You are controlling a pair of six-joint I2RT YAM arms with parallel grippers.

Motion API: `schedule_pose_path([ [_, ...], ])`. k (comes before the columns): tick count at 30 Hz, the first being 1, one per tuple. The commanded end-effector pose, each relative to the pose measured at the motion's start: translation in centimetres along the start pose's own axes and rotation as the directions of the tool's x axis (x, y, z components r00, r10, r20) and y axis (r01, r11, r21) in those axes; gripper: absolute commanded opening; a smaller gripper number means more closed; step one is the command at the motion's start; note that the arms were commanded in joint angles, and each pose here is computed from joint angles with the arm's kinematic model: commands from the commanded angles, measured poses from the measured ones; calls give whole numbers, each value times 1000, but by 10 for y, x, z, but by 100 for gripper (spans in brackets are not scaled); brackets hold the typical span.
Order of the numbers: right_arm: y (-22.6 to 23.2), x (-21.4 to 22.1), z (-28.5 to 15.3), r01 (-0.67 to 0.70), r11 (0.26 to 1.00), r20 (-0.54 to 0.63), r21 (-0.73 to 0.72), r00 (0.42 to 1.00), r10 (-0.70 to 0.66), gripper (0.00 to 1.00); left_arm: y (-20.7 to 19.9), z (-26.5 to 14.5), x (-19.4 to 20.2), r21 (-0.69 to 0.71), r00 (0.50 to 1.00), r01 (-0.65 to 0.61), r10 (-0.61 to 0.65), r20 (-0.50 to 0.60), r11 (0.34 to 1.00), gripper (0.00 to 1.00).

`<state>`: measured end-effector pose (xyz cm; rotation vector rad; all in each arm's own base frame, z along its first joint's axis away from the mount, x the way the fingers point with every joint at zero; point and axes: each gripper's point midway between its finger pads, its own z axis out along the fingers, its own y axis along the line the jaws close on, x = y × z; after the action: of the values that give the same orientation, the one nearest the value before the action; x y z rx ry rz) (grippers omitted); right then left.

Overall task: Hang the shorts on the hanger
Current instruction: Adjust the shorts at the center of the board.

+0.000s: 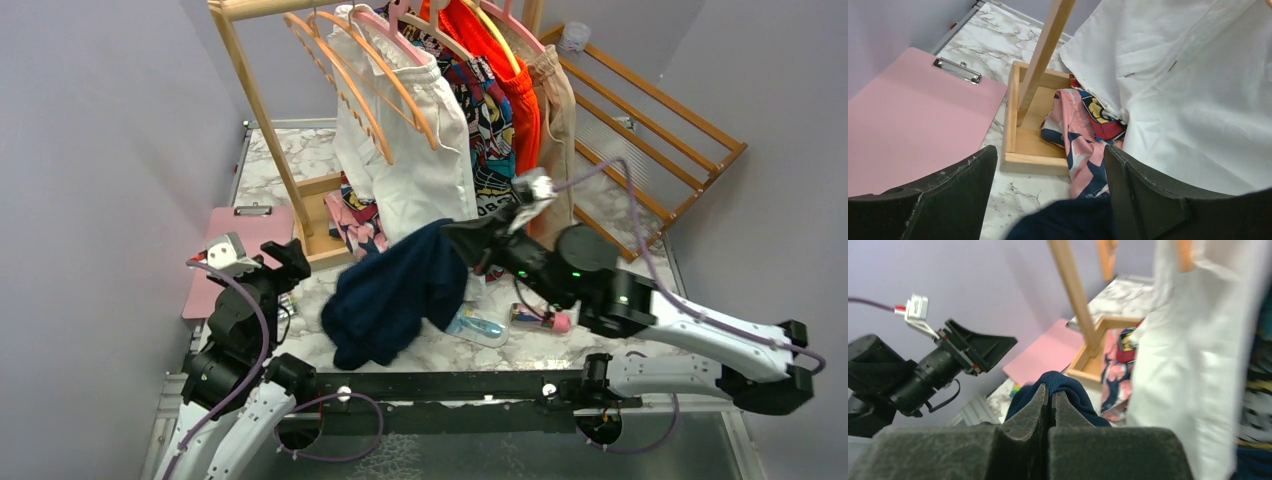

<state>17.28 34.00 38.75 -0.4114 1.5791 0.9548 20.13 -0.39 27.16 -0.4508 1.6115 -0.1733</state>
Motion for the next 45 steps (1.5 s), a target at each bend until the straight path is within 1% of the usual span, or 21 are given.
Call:
schedule_pose_path([
  [1,-75,41,-46,142,956,-131,258,985,-111,1,-4,8,7,0,1000,-19,19,-20,1000,81],
  [3,-85,56,-63,140,954,-163,264,982,-99,1,-9,13,15,5,997,-44,44,-56,999,80],
  [6,-87,72,-81,147,965,-217,218,971,-99,1,-15,19,26,23,992,-73,75,-106,997,81],
  [8,-90,77,-90,154,964,-244,217,965,-99,1,-21,22,34,43,986,-91,96,-136,995,81],
  [12,-96,78,-100,173,956,-282,236,954,-103,1,-29,28,44,77,977,-111,123,-175,991,81],
  [14,-92,74,-100,176,960,-284,218,953,-110,1,-31,29,47,87,974,-116,130,-186,989,81],
  [18,-45,74,-82,153,988,-305,-16,940,-150,1,-34,30,49,105,973,-116,134,-190,988,81],
  [20,-6,74,-72,103,978,-330,-183,930,-160,1,-34,30,48,105,973,-119,137,-188,987,81],
  [21,16,70,-68,68,960,-329,-271,931,-159,1,-33,30,48,102,973,-122,139,-187,987,81],
  [23,55,44,-68,8,907,-265,-421,955,-132,1,-32,30,47,99,973,-124,140,-181,987,81],
  [25,75,12,-68,-6,872,-165,-489,983,-85,1,-32,29,46,99,974,-123,139,-178,988,81],
  [27,68,-14,-61,14,904,-71,-428,996,-49,1,-32,29,45,99,975,-121,137,-175,988,81],
  [28,53,-21,-52,21,942,-32,-335,999,-33,1,-32,29,45,100,975,-120,136,-175,988,81],
  [30,7,-18,-37,4,997,-16,-74,1000,-5,1,-32,29,45,98,975,-120,136,-175,988,81],
  [31,-17,-11,-33,9,998,-23,58,1000,-7,1,-32,29,45,98,975,-120,135,-175,988,81],
  [33,-55,10,-36,31,966,-66,258,998,-15,1,-31,29,45,98,975,-120,135,-175,988,81],
  [36,-98,45,-57,71,894,-146,442,989,-6,1,-31,27,45,100,976,-116,132,-172,988,81],
  [39,-132,73,-89,110,826,-213,553,977,13,1,-32,27,45,103,976,-113,130,-174,988,81],
  [43,-156,106,-128,156,769,-323,620,944,69,1,-34,28,50,115,973,-113,133,-189,987,81],
  [44,-157,111,-133,173,769,-352,615,933,71,6,-34,28,52,117,972,-111,132,-195,987,81],
  [45,-154,112,-133,188,786,-377,589,924,62,19,-35,28,53,119,971,-110,132,-199,987,81],
])
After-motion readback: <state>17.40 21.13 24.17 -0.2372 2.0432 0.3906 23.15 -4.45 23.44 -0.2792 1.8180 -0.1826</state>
